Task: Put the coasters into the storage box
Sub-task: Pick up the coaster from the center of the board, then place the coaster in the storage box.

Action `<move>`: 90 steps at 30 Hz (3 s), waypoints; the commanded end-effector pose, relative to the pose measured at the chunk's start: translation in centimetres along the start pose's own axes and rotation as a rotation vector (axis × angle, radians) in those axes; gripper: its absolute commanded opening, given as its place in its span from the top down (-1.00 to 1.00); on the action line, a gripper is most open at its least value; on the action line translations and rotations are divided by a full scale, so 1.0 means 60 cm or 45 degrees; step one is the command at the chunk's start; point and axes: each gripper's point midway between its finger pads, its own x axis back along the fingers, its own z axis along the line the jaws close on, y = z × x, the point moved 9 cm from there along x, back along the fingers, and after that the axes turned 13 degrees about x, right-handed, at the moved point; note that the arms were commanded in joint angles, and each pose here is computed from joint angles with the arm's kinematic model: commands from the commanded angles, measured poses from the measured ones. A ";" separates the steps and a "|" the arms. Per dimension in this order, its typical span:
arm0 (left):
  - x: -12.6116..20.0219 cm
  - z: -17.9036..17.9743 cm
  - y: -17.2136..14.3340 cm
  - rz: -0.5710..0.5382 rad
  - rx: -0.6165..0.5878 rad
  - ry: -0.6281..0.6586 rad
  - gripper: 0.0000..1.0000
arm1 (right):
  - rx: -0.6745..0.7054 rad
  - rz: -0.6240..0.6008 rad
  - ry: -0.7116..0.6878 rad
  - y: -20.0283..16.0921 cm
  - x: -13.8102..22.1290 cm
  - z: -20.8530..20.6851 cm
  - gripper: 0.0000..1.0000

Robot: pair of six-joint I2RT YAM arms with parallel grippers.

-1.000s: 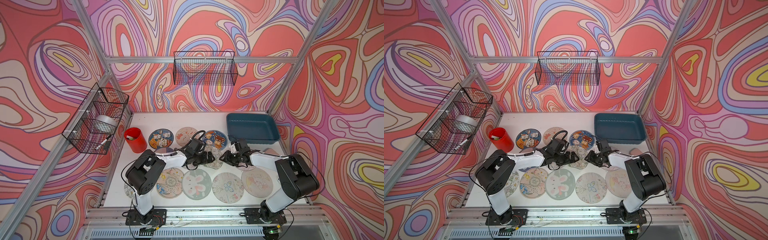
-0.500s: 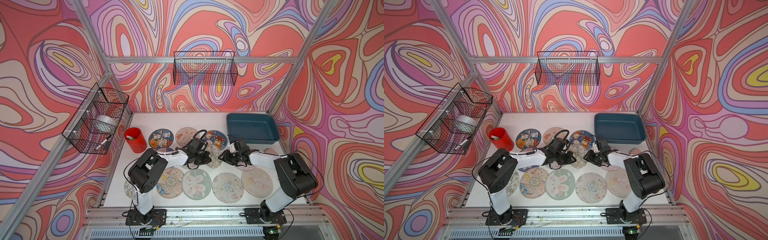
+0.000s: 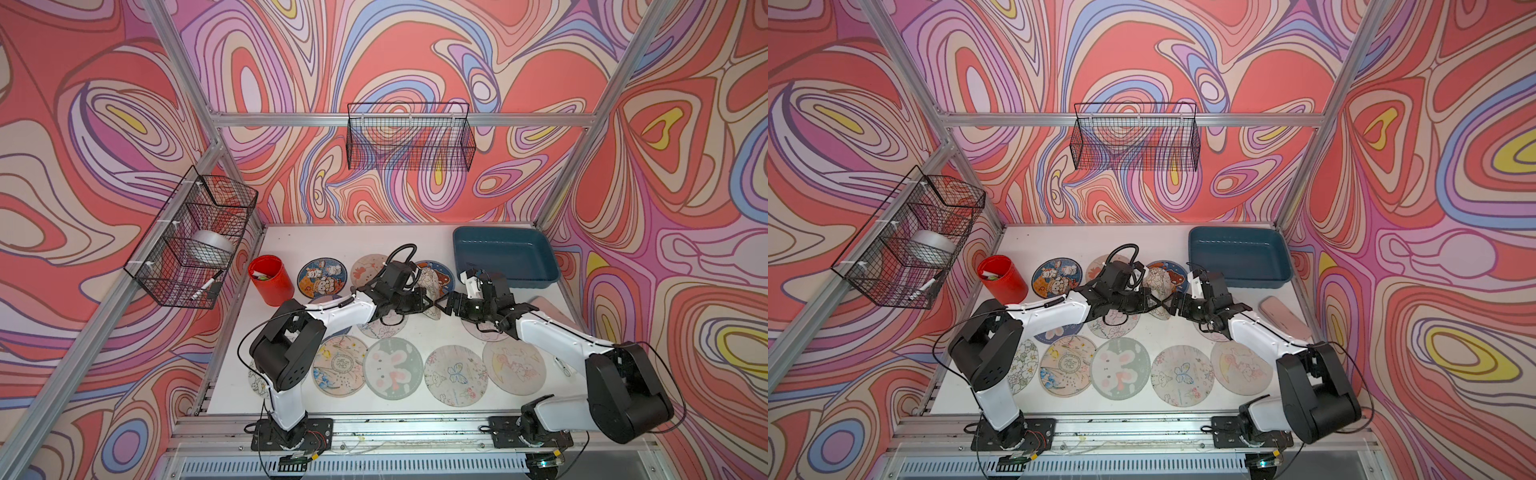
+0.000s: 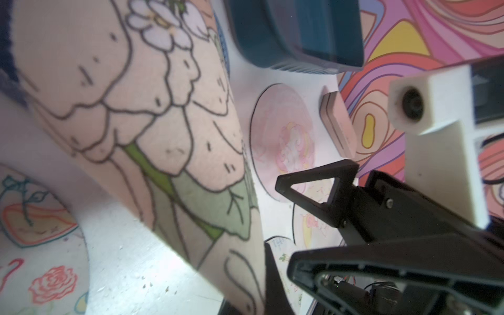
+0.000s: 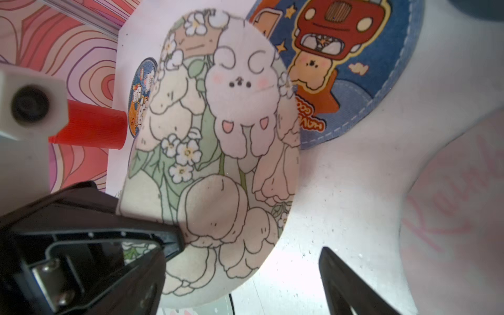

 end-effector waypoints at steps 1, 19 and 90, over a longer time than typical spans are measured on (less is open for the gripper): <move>0.023 -0.052 0.011 -0.029 -0.022 -0.155 1.00 | 0.048 -0.031 0.005 -0.004 0.010 0.006 -0.83; 0.037 -0.086 0.057 -0.122 0.140 -0.538 1.00 | 0.003 -0.196 0.166 0.001 0.020 0.021 -0.96; 0.124 -0.003 0.029 -0.453 -0.059 0.272 -1.00 | 0.196 -0.737 -0.711 0.225 0.120 0.014 1.00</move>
